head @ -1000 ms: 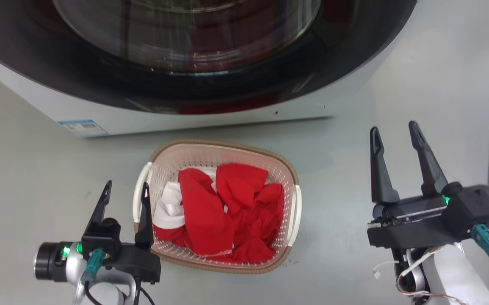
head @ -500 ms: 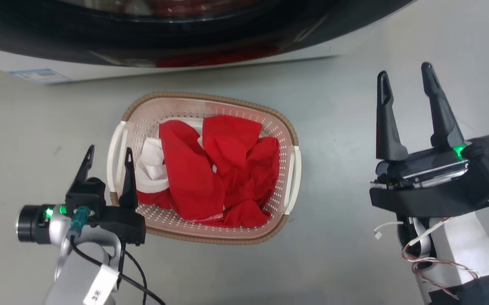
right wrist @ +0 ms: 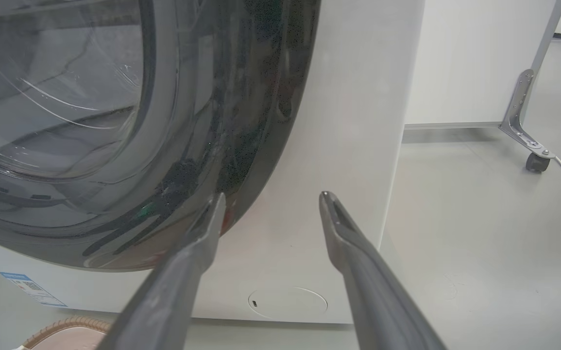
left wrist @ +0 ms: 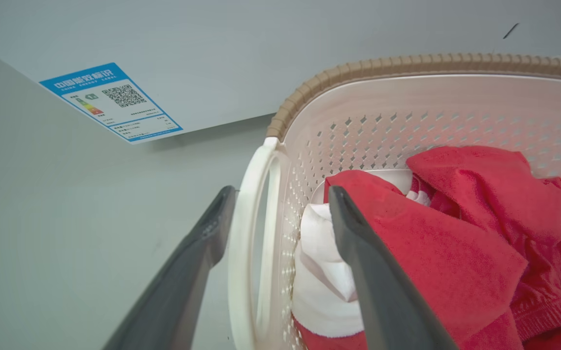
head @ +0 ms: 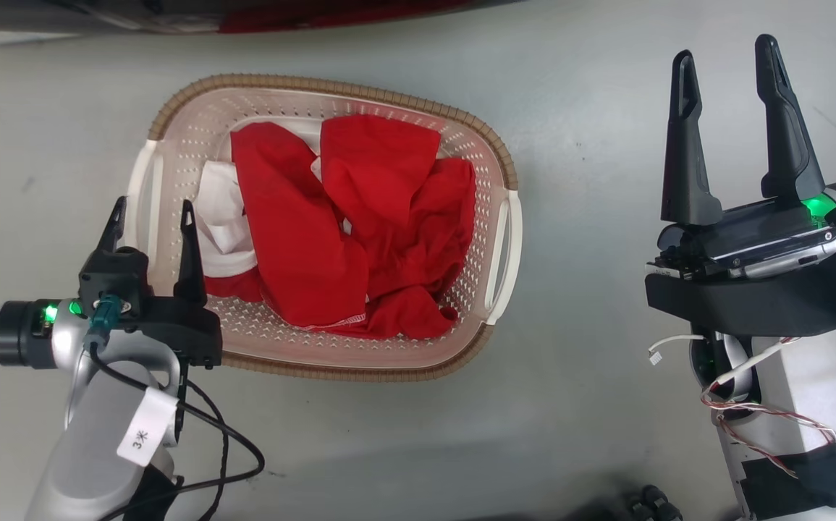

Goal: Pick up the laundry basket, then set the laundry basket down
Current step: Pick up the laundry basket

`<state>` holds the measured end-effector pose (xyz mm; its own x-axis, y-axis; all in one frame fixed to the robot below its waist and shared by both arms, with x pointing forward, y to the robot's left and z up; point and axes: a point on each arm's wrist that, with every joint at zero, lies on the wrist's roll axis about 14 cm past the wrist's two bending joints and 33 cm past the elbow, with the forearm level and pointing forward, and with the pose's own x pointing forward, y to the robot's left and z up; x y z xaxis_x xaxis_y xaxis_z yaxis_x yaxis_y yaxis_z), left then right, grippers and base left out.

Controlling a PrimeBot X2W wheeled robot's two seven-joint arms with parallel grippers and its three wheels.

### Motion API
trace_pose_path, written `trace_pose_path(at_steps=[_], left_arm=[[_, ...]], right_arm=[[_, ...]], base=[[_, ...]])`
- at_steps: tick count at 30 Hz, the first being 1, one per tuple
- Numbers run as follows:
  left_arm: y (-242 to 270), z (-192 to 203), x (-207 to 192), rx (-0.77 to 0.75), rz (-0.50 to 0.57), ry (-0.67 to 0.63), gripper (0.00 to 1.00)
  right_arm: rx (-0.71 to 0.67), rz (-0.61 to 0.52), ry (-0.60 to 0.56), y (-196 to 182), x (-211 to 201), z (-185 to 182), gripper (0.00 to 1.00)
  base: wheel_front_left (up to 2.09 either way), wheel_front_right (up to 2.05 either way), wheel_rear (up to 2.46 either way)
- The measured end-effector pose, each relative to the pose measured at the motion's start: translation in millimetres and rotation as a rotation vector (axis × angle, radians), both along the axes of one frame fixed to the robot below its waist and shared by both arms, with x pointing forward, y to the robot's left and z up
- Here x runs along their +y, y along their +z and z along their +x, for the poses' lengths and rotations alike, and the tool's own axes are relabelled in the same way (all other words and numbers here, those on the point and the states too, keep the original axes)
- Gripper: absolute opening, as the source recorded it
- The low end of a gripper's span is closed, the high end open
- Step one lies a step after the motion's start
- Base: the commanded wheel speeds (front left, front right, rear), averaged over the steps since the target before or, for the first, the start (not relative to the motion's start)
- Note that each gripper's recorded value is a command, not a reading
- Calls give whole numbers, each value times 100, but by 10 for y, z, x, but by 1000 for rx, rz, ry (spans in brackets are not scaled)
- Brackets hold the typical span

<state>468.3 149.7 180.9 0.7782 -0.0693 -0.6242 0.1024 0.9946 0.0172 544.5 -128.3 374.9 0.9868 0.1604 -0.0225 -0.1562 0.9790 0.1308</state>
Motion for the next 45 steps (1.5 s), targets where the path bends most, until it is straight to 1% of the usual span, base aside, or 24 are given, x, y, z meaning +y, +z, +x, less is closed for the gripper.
trace_pose_path(at_steps=[7, 19, 20, 21, 22, 23, 24, 25, 26, 37, 42, 45], left_arm=[[-259, -68, 120, 59, 29, 23, 100], [-349, -22, 187, 72, 45, 46, 100], [-346, 0, 190, 69, 46, 48, 94], [-345, 18, 194, 66, 46, 49, 84], [-348, 24, 196, 67, 47, 50, 67], [-355, 25, 197, 69, 48, 49, 47], [-359, 28, 196, 70, 48, 49, 36], [-362, 29, 196, 71, 49, 49, 15], [-370, 22, 197, 75, 50, 48, 0], [-368, 6, 185, 82, 48, 54, 0], [-363, -49, 143, 97, 17, 101, 0], [-370, -127, 151, 116, -9, 155, 0]], right_arm=[[56, -6, -6, -267, -32, -23, 100], [84, -6, -3, -394, -33, -37, 100], [85, -5, -2, -399, -30, -36, 100], [86, -5, -1, -403, -27, -33, 100], [84, -4, 1, -403, -22, -26, 100], [82, -4, 1, -399, -21, -16, 100], [80, -3, 4, -394, -16, -8, 100], [78, -3, 4, -392, -14, -3, 100], [79, -2, 4, -392, -13, -2, 100], [90, -2, -1, -411, -19, -12, 100], [88, -1, 0, -394, -10, -3, 100], [83, 0, -1, -372, -8, 4, 100]], base=[[0, 0, 0], [0, 0, 0], [0, 0, 0], [0, 0, 0], [0, 0, 0], [0, 0, 0], [0, 0, 0], [0, 0, 0], [0, 0, 0], [0, 0, 0], [0, 0, 0], [0, 0, 0]])
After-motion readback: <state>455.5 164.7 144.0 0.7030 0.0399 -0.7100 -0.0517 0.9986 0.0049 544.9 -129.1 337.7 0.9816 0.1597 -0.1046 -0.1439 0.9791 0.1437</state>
